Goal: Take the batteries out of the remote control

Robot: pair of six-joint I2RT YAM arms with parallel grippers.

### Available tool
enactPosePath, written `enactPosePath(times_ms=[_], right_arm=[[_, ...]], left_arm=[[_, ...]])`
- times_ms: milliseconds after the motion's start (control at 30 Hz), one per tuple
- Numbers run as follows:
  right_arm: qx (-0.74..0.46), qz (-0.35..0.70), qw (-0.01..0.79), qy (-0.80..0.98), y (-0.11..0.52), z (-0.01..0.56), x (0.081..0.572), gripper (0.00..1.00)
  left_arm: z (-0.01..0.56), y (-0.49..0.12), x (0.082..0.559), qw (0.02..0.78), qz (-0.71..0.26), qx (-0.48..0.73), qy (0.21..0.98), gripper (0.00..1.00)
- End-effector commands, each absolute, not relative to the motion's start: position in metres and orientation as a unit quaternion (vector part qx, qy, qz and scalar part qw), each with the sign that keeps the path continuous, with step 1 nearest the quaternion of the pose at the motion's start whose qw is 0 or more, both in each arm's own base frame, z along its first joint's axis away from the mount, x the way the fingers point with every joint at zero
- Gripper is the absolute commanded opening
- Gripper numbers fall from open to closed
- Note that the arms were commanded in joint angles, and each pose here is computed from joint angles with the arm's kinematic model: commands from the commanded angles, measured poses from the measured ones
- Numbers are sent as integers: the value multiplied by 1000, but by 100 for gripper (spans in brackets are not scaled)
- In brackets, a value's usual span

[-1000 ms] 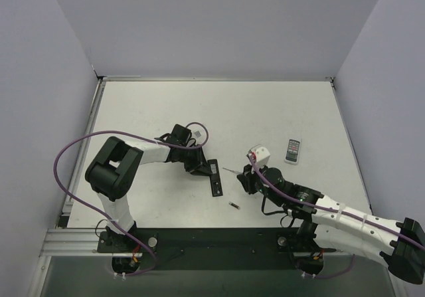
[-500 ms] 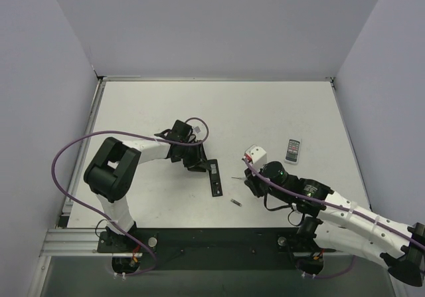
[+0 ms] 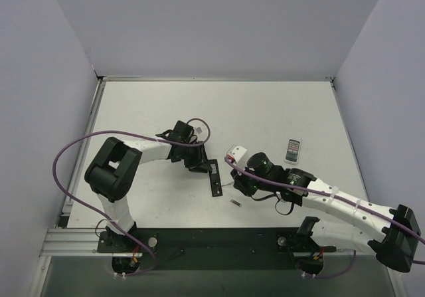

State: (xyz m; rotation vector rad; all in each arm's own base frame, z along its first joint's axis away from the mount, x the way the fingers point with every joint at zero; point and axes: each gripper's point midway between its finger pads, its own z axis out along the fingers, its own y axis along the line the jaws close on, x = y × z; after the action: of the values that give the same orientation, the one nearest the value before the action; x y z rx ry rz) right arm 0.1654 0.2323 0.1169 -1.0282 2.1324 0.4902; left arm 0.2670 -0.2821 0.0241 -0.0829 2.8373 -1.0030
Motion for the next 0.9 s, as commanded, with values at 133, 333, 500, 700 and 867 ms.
enactPosePath(times_ms=[133, 333, 500, 700, 867], right_arm=[[-440, 215, 384, 783, 251, 140, 171, 0], [-451, 197, 375, 786, 251, 131, 175, 0], [-455, 192, 371, 786, 253, 128, 177, 0], [-461, 190, 367, 786, 255, 128, 177, 0], [-464, 189, 368, 783, 256, 128, 177, 0]], left_arm=[[19, -291, 268, 65, -344, -16, 937, 38], [16, -292, 266, 59, -345, -17, 937, 36], [15, -292, 265, 57, -345, -17, 937, 35], [17, -293, 265, 58, -349, -17, 935, 35], [16, -293, 265, 58, -348, -17, 936, 35]])
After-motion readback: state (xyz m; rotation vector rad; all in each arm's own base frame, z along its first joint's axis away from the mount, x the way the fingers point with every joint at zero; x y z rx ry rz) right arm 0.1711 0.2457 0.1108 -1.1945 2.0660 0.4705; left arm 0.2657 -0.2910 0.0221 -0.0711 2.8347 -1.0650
